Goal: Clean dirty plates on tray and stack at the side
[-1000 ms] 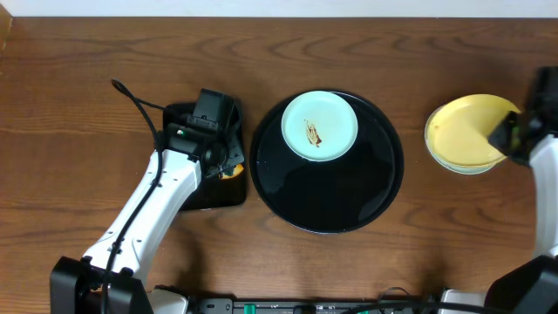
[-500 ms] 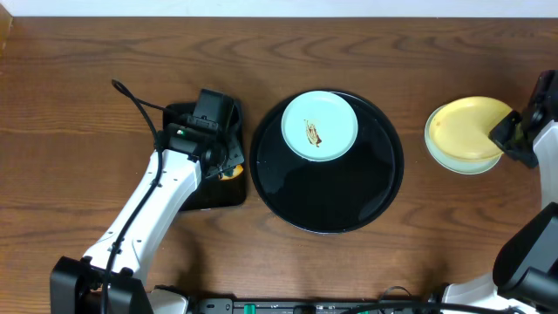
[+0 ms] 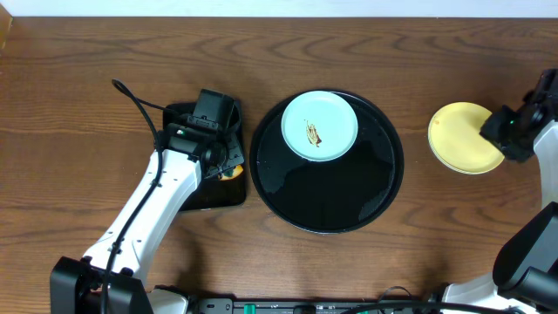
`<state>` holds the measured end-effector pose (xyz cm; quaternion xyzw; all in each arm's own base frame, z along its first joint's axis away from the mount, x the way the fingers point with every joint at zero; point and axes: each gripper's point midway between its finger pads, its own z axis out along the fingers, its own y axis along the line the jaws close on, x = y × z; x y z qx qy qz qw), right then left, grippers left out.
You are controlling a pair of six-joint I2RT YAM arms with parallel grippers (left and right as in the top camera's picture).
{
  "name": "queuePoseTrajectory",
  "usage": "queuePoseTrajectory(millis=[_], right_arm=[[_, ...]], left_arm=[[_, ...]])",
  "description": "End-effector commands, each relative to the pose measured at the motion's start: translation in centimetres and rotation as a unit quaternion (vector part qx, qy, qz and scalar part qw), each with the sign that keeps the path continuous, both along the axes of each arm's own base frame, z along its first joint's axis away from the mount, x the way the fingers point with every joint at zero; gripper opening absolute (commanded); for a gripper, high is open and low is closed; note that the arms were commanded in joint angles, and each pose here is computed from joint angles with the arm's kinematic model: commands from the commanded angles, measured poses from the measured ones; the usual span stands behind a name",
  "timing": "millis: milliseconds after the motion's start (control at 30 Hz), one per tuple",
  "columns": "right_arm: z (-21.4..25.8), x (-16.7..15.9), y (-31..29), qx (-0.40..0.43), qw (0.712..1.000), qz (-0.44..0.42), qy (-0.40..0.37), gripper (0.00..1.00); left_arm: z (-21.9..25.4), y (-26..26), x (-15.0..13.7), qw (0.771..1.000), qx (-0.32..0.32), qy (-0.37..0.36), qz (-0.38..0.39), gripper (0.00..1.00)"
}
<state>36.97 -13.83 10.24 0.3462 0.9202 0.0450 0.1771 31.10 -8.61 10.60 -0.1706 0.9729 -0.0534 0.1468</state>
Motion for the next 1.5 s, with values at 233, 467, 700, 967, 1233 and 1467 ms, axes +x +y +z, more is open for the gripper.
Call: queuePoseTrajectory(millis=[233, 467, 700, 967, 1233, 1467], right_arm=[[1.0, 2.7, 16.4, 0.076, 0.952, 0.292, -0.045, 0.43], [-2.6, 3.5, 22.9, 0.045, 0.938, 0.342, -0.015, 0.33], [-8.0, 3.7, 25.3, 0.030, 0.946, 0.321, 0.034, 0.28], [-11.2, 2.6, 27.1, 0.045, 0.942, 0.325, 0.070, 0.12], [-11.6, -0.8, 26.3, 0.051, 0.935, 0.321, 0.141, 0.01], [-11.7, -2.4, 26.4, 0.052, 0.929, 0.325, 0.170, 0.01]], left_arm=[[0.2, 0.3, -0.1, 1.000, 0.007, -0.004, -0.012, 0.08], [0.2, 0.3, -0.1, 1.000, 0.007, -0.003, -0.012, 0.08], [0.2, 0.3, -0.1, 1.000, 0.007, -0.003, -0.012, 0.08], [0.2, 0.3, -0.1, 1.000, 0.007, -0.003, -0.012, 0.08], [0.7, -2.2, 0.5, 0.996, -0.035, -0.022, -0.075, 0.08], [2.3, -8.4, 1.7, 0.973, -0.133, -0.071, -0.174, 0.08]])
